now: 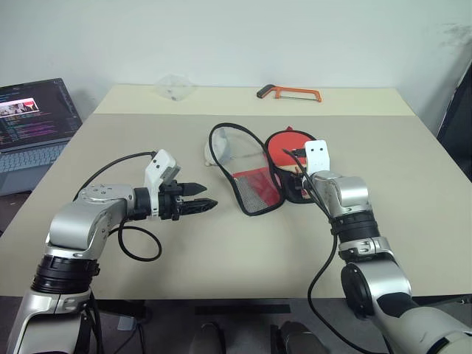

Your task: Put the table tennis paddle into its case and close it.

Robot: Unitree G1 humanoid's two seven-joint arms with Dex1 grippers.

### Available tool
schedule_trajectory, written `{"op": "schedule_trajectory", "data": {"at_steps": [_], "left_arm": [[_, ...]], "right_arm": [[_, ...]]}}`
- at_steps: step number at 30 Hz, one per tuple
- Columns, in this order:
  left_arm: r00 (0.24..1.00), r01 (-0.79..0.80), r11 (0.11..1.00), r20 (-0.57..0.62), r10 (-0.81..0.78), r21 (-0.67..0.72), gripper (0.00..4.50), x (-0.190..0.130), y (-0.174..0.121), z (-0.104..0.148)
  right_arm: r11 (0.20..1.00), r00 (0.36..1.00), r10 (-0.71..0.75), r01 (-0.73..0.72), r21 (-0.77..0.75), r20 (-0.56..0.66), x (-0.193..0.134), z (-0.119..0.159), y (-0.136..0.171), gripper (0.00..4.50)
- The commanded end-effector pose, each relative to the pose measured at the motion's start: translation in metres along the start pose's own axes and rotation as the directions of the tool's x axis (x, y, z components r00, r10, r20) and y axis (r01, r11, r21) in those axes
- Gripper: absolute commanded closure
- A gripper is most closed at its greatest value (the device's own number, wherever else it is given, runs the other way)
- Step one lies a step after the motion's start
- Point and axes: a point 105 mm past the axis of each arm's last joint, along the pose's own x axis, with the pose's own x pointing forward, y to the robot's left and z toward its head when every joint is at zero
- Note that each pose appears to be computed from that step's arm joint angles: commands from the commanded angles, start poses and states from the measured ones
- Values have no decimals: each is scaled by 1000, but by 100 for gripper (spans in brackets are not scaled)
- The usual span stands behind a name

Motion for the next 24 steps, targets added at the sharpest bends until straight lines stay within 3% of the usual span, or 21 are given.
{"op": "schedule_trajectory", "data": {"at_steps": [1, 4, 6, 10, 12, 15, 19, 22, 24], "left_arm": [[1000, 9, 999, 3, -9, 52, 136, -3, 0, 9], [1000, 8, 998, -7, -7, 64, 136, -3, 5, 8], [1000, -24, 996, -13, 25, 89, 136, -2, 14, 10], [996, -77, 989, -35, 82, 130, 136, 7, 31, 6], [994, -84, 985, -53, 92, 148, 136, 16, 36, 1], [993, -90, 983, -64, 102, 162, 136, 26, 42, -2], [983, -144, 967, -85, 164, 210, 136, 50, 55, -4], [980, -158, 964, -82, 179, 216, 197, 62, 61, -1], [982, -150, 964, -82, 172, 221, 267, 70, 62, 0]], "right_arm": [[999, 988, 47, -45, -18, 144, -28, 42, -4, 5], [997, 982, 78, -73, -34, 171, -48, 45, -19, 5], [979, 961, 191, -172, -106, 201, -70, 46, -24, 5], [857, 838, 477, -375, -353, 267, -117, 41, -30, 5], [768, 779, 589, -456, -449, 217, -135, 23, -33, 5], [693, 725, 672, -544, -473, 150, -148, 5, -34, 5], [654, 646, 734, -590, -474, 209, -162, 8, -26, 5], [655, 656, 728, -578, -488, 199, -158, 4, -21, 0], [654, 661, 725, -571, -496, 195, -156, 2, -19, 0]]}}
